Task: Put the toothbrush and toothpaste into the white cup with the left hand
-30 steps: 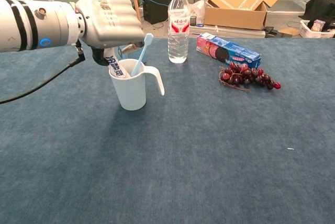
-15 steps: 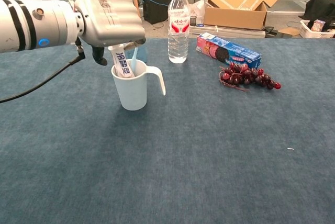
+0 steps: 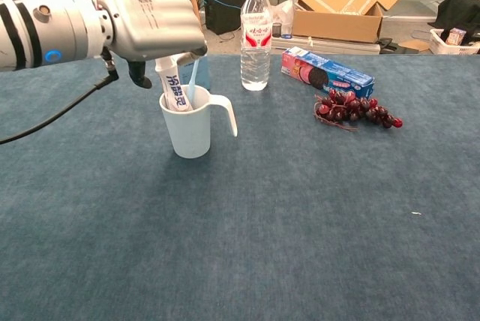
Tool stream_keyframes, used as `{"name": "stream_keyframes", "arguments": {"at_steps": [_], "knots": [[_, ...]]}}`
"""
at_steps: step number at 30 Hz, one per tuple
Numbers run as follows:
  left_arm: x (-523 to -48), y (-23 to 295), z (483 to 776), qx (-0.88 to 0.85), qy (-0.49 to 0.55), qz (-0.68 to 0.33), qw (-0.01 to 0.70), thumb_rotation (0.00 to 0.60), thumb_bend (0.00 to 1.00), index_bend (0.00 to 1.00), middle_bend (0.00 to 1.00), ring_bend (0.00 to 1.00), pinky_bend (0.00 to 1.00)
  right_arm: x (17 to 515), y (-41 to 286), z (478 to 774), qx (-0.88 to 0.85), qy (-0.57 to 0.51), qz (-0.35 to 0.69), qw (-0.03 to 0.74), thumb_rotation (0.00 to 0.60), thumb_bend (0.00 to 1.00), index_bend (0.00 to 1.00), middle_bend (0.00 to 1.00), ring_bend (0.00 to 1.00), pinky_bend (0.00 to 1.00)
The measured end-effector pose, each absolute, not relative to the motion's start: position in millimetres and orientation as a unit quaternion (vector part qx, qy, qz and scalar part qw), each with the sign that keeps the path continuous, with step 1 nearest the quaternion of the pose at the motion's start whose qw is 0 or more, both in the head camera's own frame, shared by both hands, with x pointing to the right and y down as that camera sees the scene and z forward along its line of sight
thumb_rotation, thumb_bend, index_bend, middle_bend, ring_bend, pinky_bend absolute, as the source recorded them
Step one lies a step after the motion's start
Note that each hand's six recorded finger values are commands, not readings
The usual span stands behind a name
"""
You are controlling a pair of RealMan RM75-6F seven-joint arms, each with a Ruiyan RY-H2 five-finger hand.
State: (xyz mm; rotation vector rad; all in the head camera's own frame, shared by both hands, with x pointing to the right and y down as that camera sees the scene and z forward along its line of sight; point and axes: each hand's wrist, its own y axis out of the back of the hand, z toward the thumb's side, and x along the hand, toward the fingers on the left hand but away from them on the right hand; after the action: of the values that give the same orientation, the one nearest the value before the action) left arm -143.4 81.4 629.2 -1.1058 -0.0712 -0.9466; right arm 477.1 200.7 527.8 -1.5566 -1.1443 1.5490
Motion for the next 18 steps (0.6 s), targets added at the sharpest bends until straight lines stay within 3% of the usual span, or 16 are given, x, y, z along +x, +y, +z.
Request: {"name": "stream_keyframes", "arguments": {"at_steps": [9, 18], "knots": [[-148.2, 85.0, 614.7, -0.512, -0.009, -0.429, 0.744, 0.600, 0.03, 0.45, 1.00, 1.00, 1.00, 475.6, 201.1, 530.5, -0.595, -0.433, 0.594, 0.326, 0.600, 0.00, 0.01, 0.00, 0.00, 0.26], [-174.4, 100.8, 580.8, -0.524, 0.055, -0.436, 0.730, 0.600, 0.03, 0.45, 1.00, 1.00, 1.00, 476.2, 201.2, 528.8, -0.593, -0.435, 0.593, 0.328, 0.600, 0.00, 0.01, 0.00, 0.00, 0.26]]}}
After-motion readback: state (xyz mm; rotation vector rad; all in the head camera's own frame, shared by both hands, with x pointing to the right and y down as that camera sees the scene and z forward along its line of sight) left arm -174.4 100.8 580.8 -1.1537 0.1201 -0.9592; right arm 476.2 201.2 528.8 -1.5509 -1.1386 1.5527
